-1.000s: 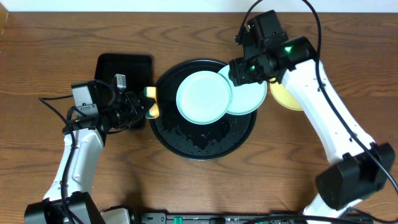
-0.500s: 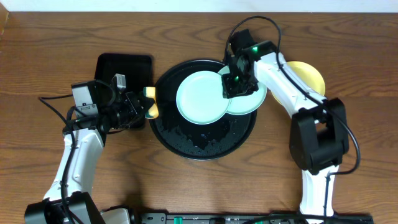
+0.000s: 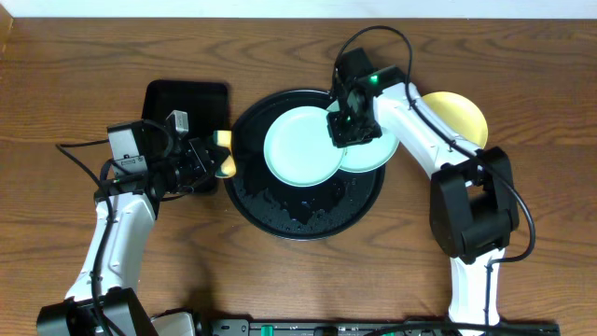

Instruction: Clean dirty plates on tray and stack at the side

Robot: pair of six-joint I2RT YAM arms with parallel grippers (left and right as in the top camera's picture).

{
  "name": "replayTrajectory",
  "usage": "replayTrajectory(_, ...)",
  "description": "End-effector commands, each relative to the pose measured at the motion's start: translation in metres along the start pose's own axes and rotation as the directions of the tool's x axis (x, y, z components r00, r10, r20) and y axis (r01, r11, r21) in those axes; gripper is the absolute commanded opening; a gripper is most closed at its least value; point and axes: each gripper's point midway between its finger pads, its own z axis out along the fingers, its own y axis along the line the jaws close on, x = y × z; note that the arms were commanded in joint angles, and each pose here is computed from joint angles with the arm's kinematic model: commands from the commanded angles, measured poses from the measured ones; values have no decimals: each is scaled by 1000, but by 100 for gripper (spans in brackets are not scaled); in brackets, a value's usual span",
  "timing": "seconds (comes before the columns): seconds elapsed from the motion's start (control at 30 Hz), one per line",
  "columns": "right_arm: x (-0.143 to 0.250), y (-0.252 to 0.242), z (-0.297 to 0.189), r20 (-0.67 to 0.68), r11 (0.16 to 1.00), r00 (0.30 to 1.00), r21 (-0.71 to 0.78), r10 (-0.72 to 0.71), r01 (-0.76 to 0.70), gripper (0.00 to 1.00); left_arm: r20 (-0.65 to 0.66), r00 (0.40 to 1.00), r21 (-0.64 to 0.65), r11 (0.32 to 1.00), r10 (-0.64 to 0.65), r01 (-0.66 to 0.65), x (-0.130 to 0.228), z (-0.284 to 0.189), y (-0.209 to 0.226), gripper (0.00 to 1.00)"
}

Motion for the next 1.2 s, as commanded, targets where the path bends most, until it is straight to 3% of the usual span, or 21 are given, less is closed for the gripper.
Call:
replayTrajectory(0.0,9,3,11,-12,999,1000,34,7,-7,29,18,999,-32,998,46,-45,-6,0,4,8)
replayTrajectory(0.13,8,-1,14,4,997,1000,74,11,-12,14,26,997,-40,997,72,-71,-8,0,5,8)
replayTrajectory(0.23,8,-2,14,4,997,1000,81,12,-12,13,50,996,-83,994,80,-75,-13,-1,12,8)
replayTrajectory(0.27,8,-2,14,3,997,1000,81,12,-12,1,57,995,-97,992,82,-77,-15,-1,14,8)
replayTrajectory(0.43,0,2,7,40,998,999,70,5,-8,1,156,977,-186,976,146,-116,-40,-6,23,8)
replayTrajectory(0.7,-14,15,-61,185,998,982,67,-27,14,1,333,885,-414,894,325,-172,-94,-28,42,8)
replayTrajectory(0.87,0,7,-86,190,986,981,166,-48,16,1,279,871,-554,809,405,-198,-96,-37,65,8)
replayTrajectory(1.17,10,21,-85,167,984,982,172,-83,53,1,63,926,-593,760,373,-266,-93,-14,92,7)
